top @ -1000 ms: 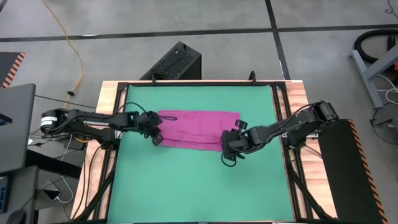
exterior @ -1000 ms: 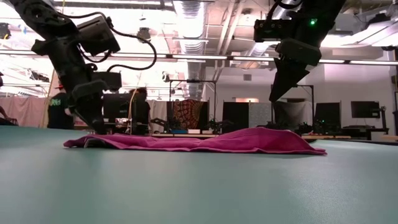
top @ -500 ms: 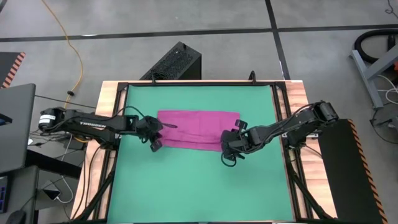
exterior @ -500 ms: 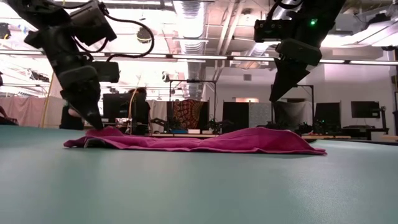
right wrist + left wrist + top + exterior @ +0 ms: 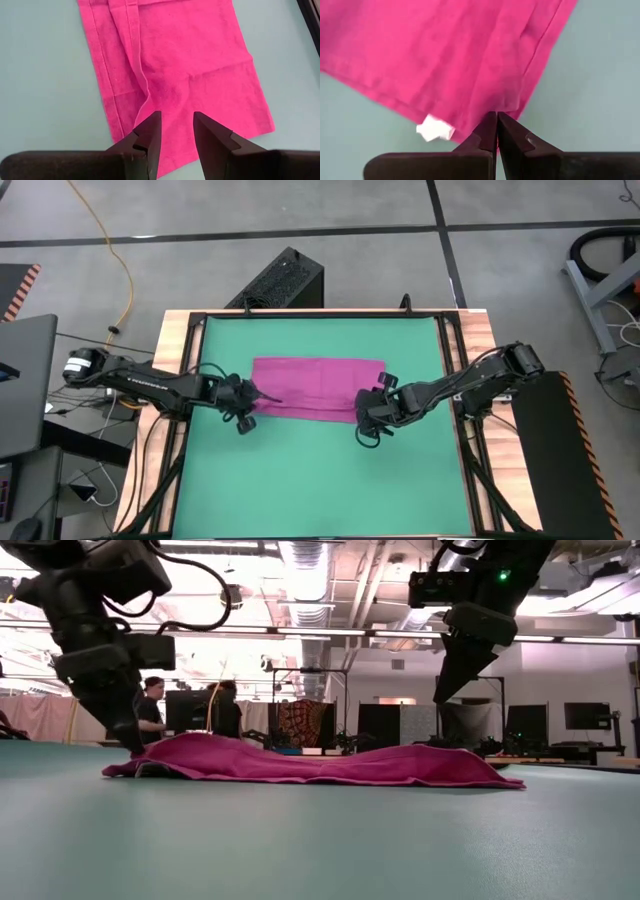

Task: Roll towel
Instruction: Fold the pink towel, then roll the pink towel

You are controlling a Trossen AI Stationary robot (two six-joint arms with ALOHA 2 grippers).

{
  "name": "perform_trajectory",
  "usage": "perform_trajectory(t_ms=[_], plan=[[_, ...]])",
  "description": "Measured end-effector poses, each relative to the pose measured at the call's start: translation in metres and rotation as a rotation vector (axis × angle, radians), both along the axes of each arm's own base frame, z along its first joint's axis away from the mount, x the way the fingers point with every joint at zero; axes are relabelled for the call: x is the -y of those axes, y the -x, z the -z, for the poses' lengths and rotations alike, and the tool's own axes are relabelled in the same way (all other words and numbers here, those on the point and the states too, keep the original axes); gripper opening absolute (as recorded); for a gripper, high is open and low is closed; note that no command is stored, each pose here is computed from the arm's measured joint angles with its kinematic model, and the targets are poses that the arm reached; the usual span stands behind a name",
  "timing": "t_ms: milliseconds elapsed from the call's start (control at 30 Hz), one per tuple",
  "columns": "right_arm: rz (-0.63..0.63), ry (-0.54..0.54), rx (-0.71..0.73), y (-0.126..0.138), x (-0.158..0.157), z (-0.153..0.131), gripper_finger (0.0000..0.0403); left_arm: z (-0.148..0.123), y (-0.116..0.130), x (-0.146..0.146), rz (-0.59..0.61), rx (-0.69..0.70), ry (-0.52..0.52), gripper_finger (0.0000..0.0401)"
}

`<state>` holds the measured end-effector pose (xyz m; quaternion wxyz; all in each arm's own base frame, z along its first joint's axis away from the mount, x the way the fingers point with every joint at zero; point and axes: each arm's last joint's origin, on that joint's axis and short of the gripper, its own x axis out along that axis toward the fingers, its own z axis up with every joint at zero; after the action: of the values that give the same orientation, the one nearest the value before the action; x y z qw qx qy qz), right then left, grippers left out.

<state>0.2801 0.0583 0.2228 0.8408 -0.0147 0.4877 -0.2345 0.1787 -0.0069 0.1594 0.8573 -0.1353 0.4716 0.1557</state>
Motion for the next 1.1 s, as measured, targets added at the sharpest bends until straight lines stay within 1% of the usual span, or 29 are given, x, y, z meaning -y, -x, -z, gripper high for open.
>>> perform_trajectory(t_ms=[100, 167, 300, 467, 567, 733, 867, 933, 1033, 1100], plan=[[0.000, 0.000, 0.000, 0.000, 0.000, 0.000, 0.0137, 0.002, 0.003, 0.003, 0.010, -0.033, -0.012, 0.0000], [0.000, -0.001, 0.000, 0.000, 0.000, 0.000, 0.0137, 0.002, 0.004, 0.004, 0.001, -0.039, -0.027, 0.0000], [0.000, -0.002, 0.001, 0.000, 0.000, 0.000, 0.0137, 0.002, 0.004, 0.006, 0.010, -0.042, -0.027, 0.0000], [-0.001, -0.002, 0.001, 0.000, 0.000, 0.000, 0.0137, 0.002, 0.005, 0.012, 0.055, -0.047, -0.033, 0.0000], [-0.001, -0.003, 0.001, 0.000, 0.000, 0.000, 0.0137, 0.003, 0.008, 0.015, 0.065, -0.074, -0.034, 0.0000], [-0.001, -0.003, 0.001, 0.000, 0.000, 0.000, 0.0137, 0.005, 0.013, 0.016, 0.003, -0.111, -0.064, 0.0000], [-0.001, -0.003, 0.002, 0.000, 0.000, 0.000, 0.0137, 0.004, 0.016, 0.013, -0.097, -0.091, -0.150, 0.0000], [-0.001, -0.003, 0.003, 0.000, 0.000, 0.000, 0.0137, -0.001, 0.015, 0.011, -0.145, -0.037, -0.206, 0.0000], [-0.001, -0.003, 0.003, 0.000, 0.000, 0.000, 0.0137, -0.013, 0.017, 0.003, -0.229, 0.065, -0.345, 0.0001], [-0.001, -0.003, 0.004, 0.000, 0.000, 0.000, 0.0137, -0.023, 0.019, -0.005, -0.269, 0.122, -0.405, 0.0006]])
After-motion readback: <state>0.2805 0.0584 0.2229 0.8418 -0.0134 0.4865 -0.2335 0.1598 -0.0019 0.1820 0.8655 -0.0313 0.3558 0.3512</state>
